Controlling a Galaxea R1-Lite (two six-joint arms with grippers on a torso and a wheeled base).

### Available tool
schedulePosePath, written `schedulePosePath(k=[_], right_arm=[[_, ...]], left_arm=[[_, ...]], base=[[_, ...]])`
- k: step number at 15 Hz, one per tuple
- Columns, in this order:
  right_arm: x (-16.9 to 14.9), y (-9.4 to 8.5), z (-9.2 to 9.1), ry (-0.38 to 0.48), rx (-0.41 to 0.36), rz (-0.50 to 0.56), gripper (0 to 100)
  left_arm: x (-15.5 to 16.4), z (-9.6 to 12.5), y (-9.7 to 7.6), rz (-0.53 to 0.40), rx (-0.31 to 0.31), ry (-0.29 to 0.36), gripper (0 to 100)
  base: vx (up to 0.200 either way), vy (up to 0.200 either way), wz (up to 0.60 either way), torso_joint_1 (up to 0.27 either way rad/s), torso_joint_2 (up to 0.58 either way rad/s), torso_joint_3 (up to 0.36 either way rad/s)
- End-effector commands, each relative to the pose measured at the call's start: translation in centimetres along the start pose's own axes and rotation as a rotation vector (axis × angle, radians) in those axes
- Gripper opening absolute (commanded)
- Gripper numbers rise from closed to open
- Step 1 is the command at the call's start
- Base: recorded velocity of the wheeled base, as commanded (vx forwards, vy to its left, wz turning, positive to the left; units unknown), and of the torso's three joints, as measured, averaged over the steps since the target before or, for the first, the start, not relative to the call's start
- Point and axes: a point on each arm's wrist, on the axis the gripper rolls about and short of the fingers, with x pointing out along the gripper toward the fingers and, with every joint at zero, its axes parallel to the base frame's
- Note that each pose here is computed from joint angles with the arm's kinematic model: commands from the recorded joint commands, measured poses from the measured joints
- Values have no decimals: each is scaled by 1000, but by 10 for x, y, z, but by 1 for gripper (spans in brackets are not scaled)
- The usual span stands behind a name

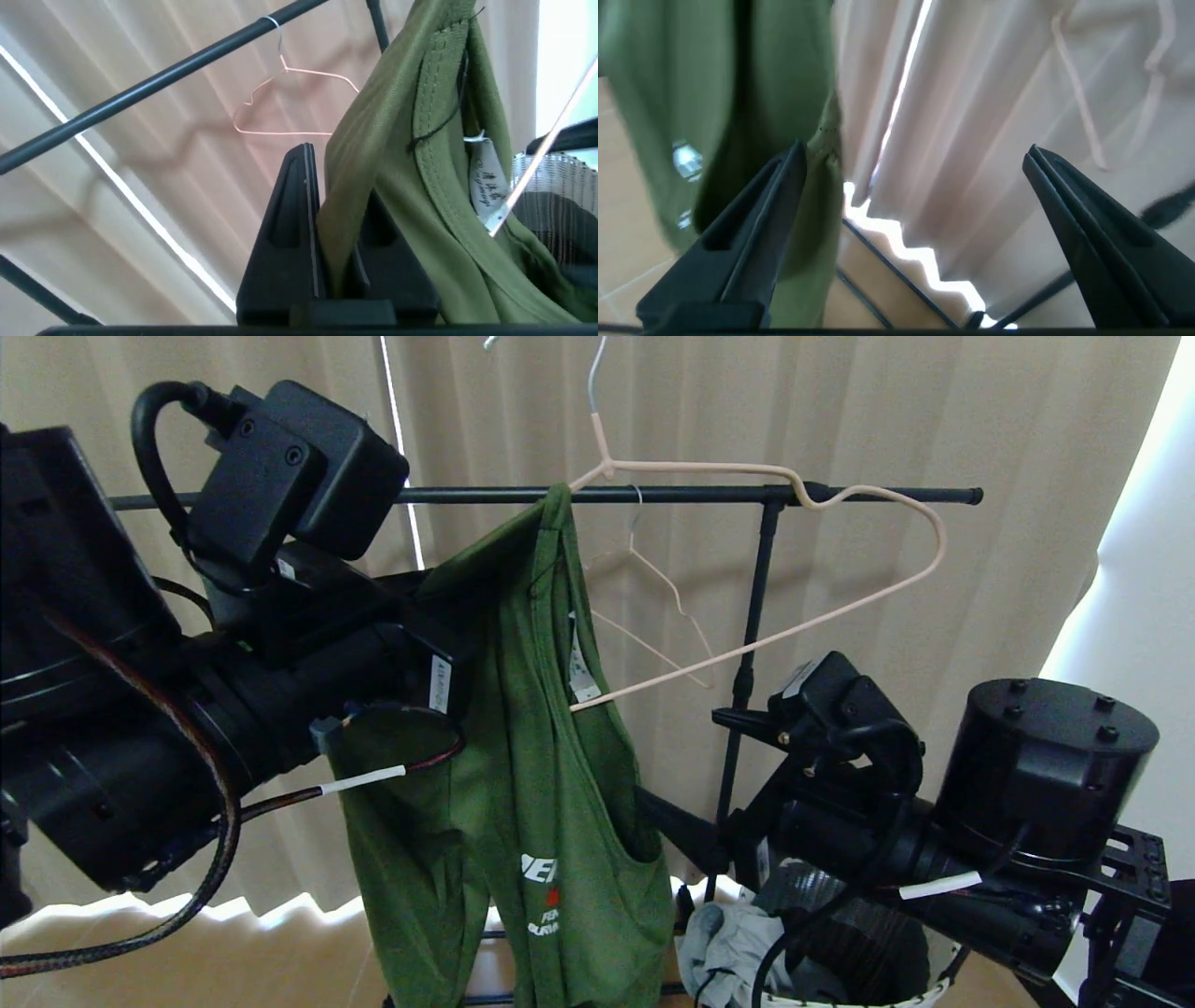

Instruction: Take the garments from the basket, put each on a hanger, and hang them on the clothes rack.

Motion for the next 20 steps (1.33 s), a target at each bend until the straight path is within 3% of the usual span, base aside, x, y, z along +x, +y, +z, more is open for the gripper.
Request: schedulePosePath(k=[1,4,6,13,18,19,20], right_arm=[[3,4,-2,9,-3,12,100],[5,5,-7,26,-5,14,100],[4,16,-4,16,-11,48,100],[9,17,-12,46,-12,45,100],[-9,9,-33,126,-16,16,100],[-17,3,-38,145,-13,-4,0],[-23,-2,-38,144,-9,-21,0]], left_arm=[[0,0,-2,-6,0,1,0],[0,1,-5,-18,-11,-4,0],[0,-3,-8,-26,-11,9,0],[-2,-2,-10,-36,-11,6,0],[-6,2,-4,-17,-16,-8,0],[-6,0,3,8,-16,-4,0],[-7,-1,7,23,-13,0,0]], base=[[0,0,0,0,0,0],[0,0,0,0,0,0],[0,0,0,0,0,0],[0,0,0,0,0,0],[0,0,0,0,0,0],[0,0,0,0,0,0],[0,0,0,0,0,0]])
